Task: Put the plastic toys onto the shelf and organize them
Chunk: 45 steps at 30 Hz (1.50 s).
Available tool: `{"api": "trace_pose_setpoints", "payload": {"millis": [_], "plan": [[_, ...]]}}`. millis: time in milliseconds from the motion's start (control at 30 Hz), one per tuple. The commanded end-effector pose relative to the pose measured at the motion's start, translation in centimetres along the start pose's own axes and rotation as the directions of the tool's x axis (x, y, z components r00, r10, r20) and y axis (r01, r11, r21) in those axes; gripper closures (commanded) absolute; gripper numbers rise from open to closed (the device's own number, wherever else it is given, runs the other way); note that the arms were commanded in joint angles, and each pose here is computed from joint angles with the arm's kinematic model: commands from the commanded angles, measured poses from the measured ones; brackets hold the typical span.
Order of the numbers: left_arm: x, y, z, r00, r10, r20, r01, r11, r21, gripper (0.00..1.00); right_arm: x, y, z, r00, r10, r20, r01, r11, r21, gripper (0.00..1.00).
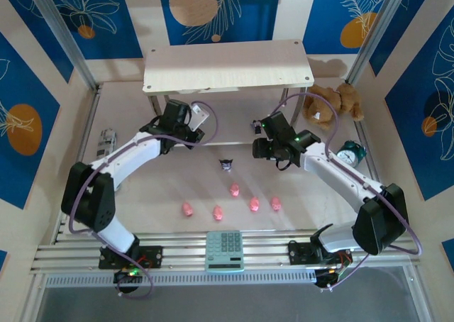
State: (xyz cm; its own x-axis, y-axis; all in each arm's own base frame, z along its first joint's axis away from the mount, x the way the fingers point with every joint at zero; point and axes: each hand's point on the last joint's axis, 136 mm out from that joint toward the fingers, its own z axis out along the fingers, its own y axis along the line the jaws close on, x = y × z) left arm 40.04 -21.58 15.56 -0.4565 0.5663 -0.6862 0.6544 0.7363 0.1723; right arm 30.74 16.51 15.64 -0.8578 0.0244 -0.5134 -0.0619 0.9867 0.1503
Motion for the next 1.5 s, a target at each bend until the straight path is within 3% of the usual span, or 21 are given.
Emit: {"api": "trace_pose_setpoints", "payload": {"millis": [0, 767, 1467], "plan": [[-1.8, 0.7, 0.5, 0.998, 0.051, 0.027, -0.050, 0.998, -0.033, 0.69, -0.4, 1.1, 0.0, 1.000, 0.007, 0.002, -0.007, 0.999, -0.033, 0.40], [0.3, 0.1, 4.0, 0.979, 0.150, -0.140, -0.138, 0.986, 0.091, 0.65, -0.4, 1.4, 1.0, 1.000, -0.003, -0.017, 0.003, 1.000, -0.026, 0.40], [0.4, 0.9, 5.0, 0.976, 0.154, -0.155, -0.143, 0.986, 0.083, 0.54, -0.3, 1.0, 1.0, 1.000, -0.015, -0.022, 0.015, 1.000, -0.009, 0.40]]}}
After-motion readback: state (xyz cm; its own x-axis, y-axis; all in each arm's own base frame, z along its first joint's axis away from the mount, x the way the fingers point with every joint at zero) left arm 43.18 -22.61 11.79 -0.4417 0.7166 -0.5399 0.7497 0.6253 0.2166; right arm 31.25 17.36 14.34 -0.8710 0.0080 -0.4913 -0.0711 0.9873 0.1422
